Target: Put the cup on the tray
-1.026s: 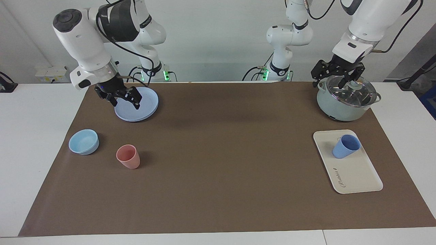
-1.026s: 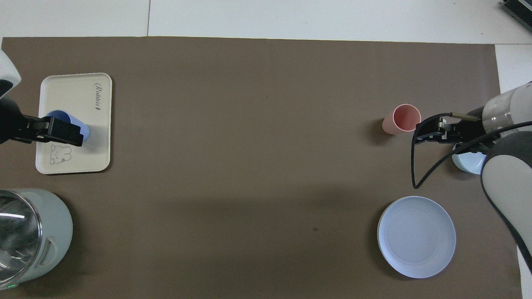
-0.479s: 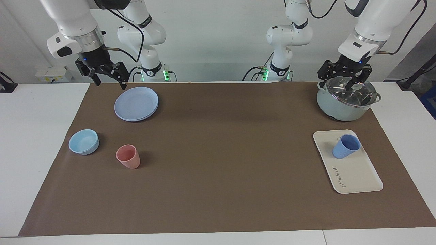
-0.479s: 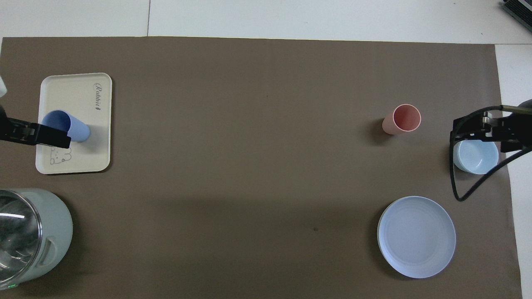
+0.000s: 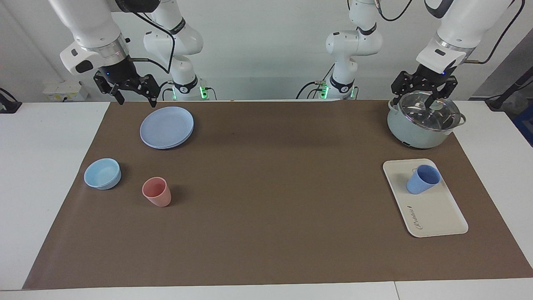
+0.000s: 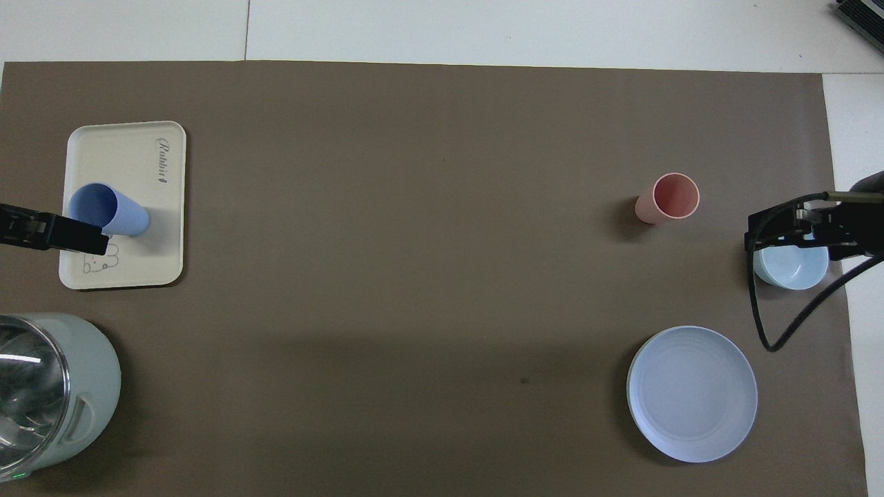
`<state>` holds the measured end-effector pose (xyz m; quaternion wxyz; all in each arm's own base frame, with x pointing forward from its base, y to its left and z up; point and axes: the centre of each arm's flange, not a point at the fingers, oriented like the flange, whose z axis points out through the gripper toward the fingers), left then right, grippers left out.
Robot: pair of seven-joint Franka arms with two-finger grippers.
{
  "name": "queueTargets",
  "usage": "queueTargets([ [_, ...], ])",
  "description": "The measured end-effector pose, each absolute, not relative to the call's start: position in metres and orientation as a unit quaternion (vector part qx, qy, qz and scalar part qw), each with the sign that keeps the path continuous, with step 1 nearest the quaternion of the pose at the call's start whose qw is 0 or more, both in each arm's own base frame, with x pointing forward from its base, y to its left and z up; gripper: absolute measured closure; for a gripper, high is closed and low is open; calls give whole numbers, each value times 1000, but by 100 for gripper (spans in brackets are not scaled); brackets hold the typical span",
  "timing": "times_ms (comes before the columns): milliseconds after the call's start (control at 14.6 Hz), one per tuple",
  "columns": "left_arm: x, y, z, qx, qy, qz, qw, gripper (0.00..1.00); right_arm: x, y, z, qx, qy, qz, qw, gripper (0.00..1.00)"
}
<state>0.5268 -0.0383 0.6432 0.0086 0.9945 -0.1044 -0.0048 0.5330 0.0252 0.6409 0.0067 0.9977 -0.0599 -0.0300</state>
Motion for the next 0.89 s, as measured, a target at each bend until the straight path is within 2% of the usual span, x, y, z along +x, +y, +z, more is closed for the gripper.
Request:
queueTargets([
  [889, 526, -35, 641, 995, -101, -10, 8, 0, 529, 17, 648, 997, -67, -24, 6, 0],
])
